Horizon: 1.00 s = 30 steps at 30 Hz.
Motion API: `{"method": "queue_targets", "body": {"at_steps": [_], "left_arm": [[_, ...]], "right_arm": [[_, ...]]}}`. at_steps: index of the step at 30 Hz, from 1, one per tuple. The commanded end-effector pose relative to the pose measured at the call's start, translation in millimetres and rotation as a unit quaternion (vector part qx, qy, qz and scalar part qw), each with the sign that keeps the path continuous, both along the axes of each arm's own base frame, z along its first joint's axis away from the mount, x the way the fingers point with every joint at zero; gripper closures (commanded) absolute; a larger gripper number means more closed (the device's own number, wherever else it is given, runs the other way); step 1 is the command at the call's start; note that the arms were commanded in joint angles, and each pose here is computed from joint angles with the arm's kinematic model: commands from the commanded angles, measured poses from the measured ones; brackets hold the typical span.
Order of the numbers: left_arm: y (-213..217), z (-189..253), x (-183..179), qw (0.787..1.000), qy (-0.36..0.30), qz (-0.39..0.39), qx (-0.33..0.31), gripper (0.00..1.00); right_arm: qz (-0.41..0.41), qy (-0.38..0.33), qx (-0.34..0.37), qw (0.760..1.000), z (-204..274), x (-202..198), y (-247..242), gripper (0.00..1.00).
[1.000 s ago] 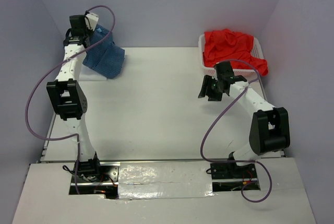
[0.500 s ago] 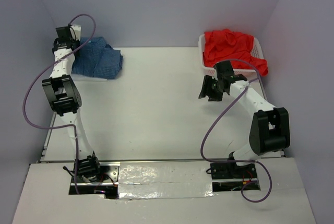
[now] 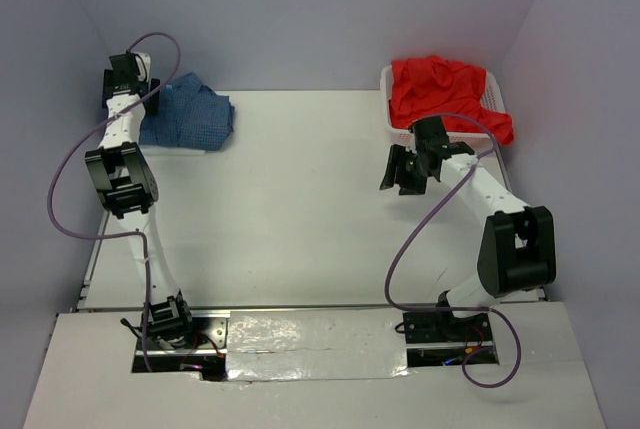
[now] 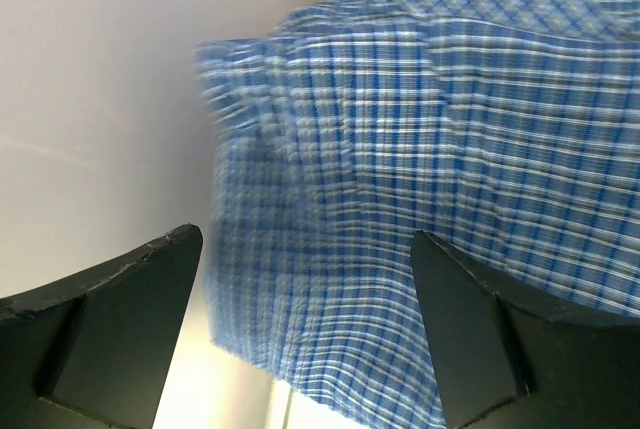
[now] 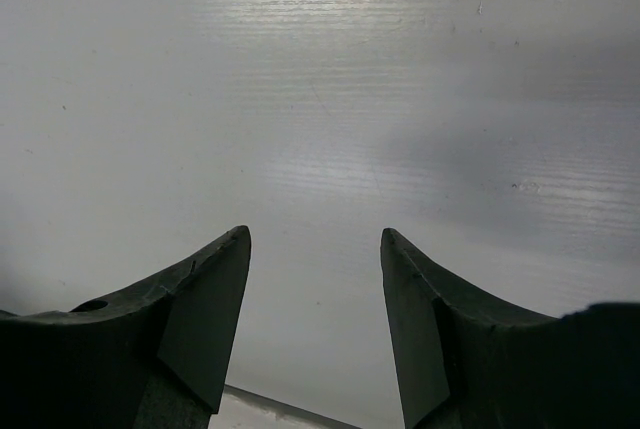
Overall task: Fold and stack the long sleeve shirts
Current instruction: Neatly place the folded shirt to the corner
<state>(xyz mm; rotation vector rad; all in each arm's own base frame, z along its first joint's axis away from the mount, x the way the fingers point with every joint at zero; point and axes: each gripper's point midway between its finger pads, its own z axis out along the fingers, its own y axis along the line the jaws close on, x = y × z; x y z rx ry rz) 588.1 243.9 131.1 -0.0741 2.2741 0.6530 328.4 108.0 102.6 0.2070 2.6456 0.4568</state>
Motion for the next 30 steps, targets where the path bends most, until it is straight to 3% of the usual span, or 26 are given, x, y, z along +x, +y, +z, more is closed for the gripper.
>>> {"method": "queue_targets", "body": {"at_steps": [1, 5, 9, 12, 13, 14, 16, 17, 20, 22, 23, 25, 26, 28, 29, 30], "left_arm": [[29.5, 36.3, -3.8, 0.997, -0.025, 0.043, 0.052, 0.01], [35.7, 55.2, -8.8, 0.996, -0.033, 0.049, 0.071, 0.01], [10.5, 76.7, -9.5, 0.998, -0.051, 0.0, 0.028, 0.01], [-25.3, 106.5, -12.8, 0.996, -0.063, -0.061, -0.007, 0.01], [-52.0, 109.7, -21.7, 0.992, -0.044, -0.114, -0.04, 0.01], [-66.5, 110.7, -28.7, 0.988, -0.03, -0.139, -0.054, 0.01], [-103.3, 114.5, -56.0, 0.978, -0.001, -0.186, -0.093, 0.01], [-115.8, 90.0, -72.7, 0.973, 0.032, -0.194, -0.12, 0.01], [-150.8, 95.4, -115.4, 0.959, 0.037, -0.23, -0.164, 0.01], [-165.3, 78.0, -154.6, 0.953, 0.057, -0.242, -0.174, 0.01], [-171.9, 40.8, -183.1, 0.947, 0.097, -0.239, -0.192, 0.01], [-175.3, 47.9, -214.1, 0.95, 0.085, -0.252, -0.165, 0.01], [-180.0, 19.6, -237.7, 0.946, 0.112, -0.251, -0.174, 0.01], [-187.1, 25.2, -264.5, 0.946, 0.097, -0.27, -0.154, 0.01], [-194.0, -3.0, -288.8, 0.94, 0.125, -0.27, -0.167, 0.01], [-196.3, 2.8, -301.2, 0.94, 0.111, -0.287, -0.145, 0.01]], "right_arm": [[0.012, -0.041, 0.013, 0.999, 27.1, 3.4, 5.7, 0.38], [0.014, -0.05, 0.016, 0.999, 32.9, 2.8, 6.3, 0.37], [0.018, -0.062, 0.017, 0.998, 39.4, 3.6, 6.7, 0.33], [0.012, -0.07, 0.012, 0.997, 40.8, 2.4, 2.5, 0.24], [0.008, -0.073, 0.013, 0.997, 40.7, 2.3, 0.8, 0.11], [0.004, -0.077, 0.014, 0.997, 36.9, 1.1, -1.7, 0.06], [0.001, -0.096, 0.024, 0.995, 41.2, -0.8, -2.1, 0.0], [0.004, -0.102, 0.032, 0.994, 36.9, -2.6, -1.4, 0.0], [0.001, -0.126, 0.034, 0.992, 37.9, -6.2, -3.6, 0.0], [-0.001, -0.136, 0.031, 0.99, 38.5, -9.2, -5.7, 0.0], [-0.001, -0.132, 0.028, 0.991, 30.8, -13.4, -7.5, 0.0], [0.001, -0.143, 0.026, 0.989, 30.0, -17.3, -8.9, 0.0], [0.003, -0.147, 0.026, 0.989, 22.8, -20.6, -9.3, 0.0], [0.007, -0.168, 0.035, 0.985, 26.1, -24.2, -7.4, 0.0], [0.008, -0.174, 0.039, 0.984, 19.6, -26.3, -6.3, 0.0], [0.006, -0.183, 0.044, 0.982, 21.1, -26.9, -5.8, 0.0]]}}
